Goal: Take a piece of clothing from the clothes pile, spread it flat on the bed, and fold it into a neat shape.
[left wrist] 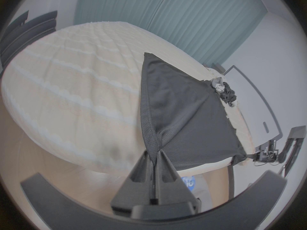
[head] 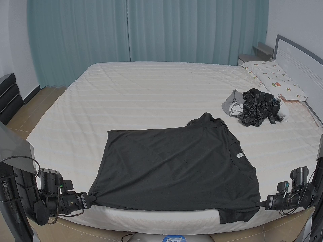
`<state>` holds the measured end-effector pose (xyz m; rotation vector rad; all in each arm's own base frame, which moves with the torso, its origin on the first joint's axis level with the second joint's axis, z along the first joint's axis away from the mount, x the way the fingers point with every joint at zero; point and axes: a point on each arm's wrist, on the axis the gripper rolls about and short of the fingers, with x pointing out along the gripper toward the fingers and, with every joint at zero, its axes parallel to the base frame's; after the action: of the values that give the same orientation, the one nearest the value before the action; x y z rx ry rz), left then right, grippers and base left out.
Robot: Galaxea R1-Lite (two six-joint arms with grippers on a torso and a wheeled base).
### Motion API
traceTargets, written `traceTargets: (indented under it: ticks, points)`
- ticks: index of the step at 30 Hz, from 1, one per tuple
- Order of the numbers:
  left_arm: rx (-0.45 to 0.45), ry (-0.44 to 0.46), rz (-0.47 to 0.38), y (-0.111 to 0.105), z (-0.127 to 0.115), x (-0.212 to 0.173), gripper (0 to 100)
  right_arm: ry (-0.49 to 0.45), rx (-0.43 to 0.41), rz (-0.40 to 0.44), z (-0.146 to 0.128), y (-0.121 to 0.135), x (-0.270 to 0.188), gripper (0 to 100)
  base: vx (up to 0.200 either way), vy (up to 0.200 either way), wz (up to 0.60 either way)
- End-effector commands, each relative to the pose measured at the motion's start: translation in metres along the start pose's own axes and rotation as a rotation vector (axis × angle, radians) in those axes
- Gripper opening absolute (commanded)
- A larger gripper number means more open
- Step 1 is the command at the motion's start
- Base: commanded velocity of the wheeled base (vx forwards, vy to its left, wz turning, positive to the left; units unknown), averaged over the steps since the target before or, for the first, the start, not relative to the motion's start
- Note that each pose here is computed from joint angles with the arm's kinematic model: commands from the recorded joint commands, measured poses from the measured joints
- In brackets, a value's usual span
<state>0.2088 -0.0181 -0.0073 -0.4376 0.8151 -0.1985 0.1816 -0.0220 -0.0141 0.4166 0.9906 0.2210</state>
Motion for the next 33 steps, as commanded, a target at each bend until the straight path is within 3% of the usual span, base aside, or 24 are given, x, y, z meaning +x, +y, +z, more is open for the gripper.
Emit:
traceTargets:
  ticks: [1, 7, 18, 23, 28, 33]
  points:
    - [0.014, 0.041, 0.054, 0.006, -0.008, 0.000, 0, 0.028, -0.022, -0.005, -0.006, 0.002, -0.006, 0, 0.000, 0.000, 0.00]
    - [0.069, 0.137, 0.084, 0.007, -0.017, -0.005, 0, 0.072, -0.043, -0.026, -0.011, 0.002, -0.006, 0, 0.000, 0.000, 0.00]
    - [0.111, 0.187, 0.107, 0.010, -0.020, -0.014, 0, 0.130, -0.096, -0.032, -0.018, 0.004, -0.014, 0, 0.000, 0.000, 0.00]
    - [0.156, 0.265, 0.117, 0.009, -0.026, -0.022, 0, 0.151, -0.099, -0.035, -0.020, 0.005, -0.016, 0, 0.000, 0.000, 0.00]
    - [0.157, 0.254, 0.119, 0.009, -0.024, -0.024, 0, 0.155, -0.105, -0.041, -0.021, 0.005, -0.017, 0, 0.000, 0.000, 0.00]
    - [0.133, 0.208, 0.110, 0.008, -0.016, -0.022, 0, 0.102, -0.119, -0.045, -0.016, 0.006, -0.022, 0, 0.000, 0.000, 0.00]
